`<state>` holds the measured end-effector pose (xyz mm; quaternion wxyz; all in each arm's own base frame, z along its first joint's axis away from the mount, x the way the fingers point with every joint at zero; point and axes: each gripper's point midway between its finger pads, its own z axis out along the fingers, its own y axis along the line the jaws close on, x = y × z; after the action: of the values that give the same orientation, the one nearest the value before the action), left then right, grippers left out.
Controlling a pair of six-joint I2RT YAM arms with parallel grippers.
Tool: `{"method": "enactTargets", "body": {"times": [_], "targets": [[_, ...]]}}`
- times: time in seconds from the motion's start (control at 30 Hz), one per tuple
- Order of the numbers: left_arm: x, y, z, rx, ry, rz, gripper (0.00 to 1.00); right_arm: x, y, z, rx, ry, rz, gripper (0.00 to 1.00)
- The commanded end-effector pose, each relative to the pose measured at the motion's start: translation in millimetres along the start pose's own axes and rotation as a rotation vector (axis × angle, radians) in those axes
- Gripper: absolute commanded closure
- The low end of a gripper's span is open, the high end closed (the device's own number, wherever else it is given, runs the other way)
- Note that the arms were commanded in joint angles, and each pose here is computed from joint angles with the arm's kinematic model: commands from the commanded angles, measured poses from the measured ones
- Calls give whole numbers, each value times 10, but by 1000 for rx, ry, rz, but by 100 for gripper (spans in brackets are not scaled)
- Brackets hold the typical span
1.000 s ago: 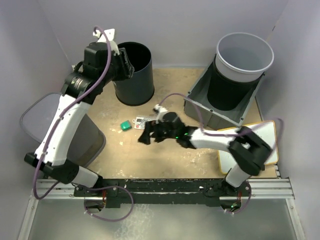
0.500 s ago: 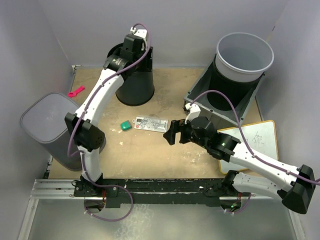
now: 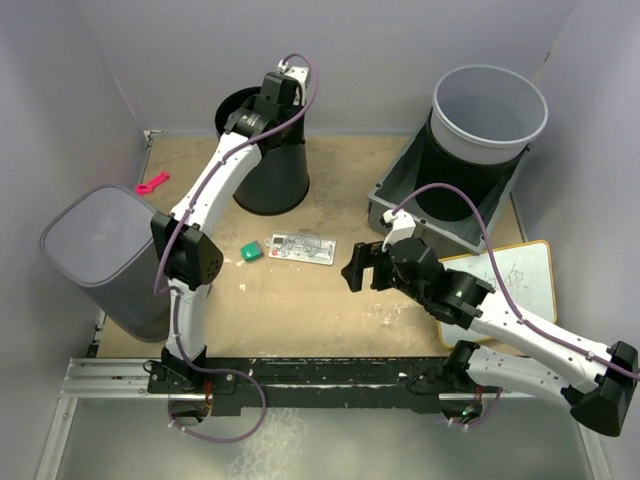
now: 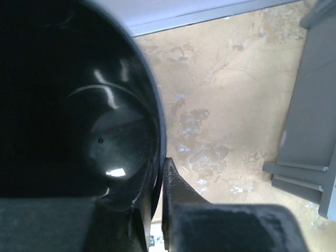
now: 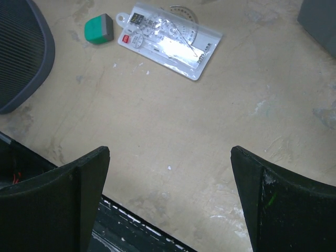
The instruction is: Turn the large container upside down
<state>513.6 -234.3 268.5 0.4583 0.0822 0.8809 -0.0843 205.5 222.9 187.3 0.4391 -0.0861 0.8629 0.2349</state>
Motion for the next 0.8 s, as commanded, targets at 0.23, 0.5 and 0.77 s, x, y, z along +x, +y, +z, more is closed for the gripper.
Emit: {"method": "enactTargets", "body": {"times": [0.23, 0.5, 0.77], "targets": [[-633, -605, -547, 316, -168, -105, 100, -289, 17, -71, 23, -86, 26, 0], [-1178, -751, -1172, 442, -349, -261, 100, -350, 34, -79, 26, -99, 30, 1], [-1432, -260, -1282, 437, -438, -469, 100, -345, 25, -100, 25, -100, 33, 1]]}}
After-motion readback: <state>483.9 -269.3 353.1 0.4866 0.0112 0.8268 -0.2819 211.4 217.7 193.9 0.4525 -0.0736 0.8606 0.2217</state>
